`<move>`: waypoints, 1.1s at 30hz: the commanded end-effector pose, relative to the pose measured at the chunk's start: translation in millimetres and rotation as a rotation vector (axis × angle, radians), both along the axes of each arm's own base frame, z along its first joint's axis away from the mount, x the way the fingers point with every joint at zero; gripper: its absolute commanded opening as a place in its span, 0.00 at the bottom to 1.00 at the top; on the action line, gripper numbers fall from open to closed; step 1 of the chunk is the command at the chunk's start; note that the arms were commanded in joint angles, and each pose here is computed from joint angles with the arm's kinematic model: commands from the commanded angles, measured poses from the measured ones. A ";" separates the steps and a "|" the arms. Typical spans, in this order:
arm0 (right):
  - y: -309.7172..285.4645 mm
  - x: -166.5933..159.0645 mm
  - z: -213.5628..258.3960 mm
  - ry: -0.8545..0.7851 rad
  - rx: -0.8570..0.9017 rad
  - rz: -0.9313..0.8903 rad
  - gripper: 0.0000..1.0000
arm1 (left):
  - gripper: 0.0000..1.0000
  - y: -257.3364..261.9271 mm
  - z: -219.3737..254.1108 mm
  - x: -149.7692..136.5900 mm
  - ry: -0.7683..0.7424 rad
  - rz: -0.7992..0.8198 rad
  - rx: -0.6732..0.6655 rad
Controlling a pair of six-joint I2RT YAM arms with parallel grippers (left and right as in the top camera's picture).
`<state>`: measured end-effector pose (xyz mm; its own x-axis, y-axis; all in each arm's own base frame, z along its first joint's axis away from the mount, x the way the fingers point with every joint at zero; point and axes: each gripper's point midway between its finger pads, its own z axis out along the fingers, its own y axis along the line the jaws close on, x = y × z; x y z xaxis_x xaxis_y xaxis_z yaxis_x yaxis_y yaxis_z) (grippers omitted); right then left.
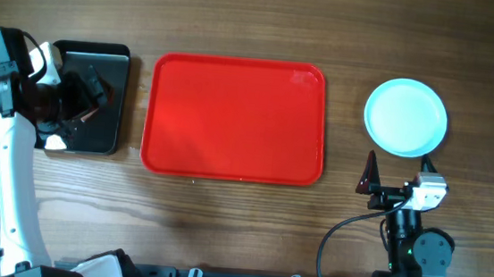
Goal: Clean dirty plates on tray and stack at the side
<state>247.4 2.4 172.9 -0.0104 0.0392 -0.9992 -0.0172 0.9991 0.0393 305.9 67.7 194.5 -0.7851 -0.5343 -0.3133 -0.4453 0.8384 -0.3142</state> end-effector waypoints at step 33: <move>2.2 -0.7 2.7 -0.013 -0.013 0.015 1.00 | 1.00 -66.1 -30.6 -59.4 -1.082 -0.022 0.266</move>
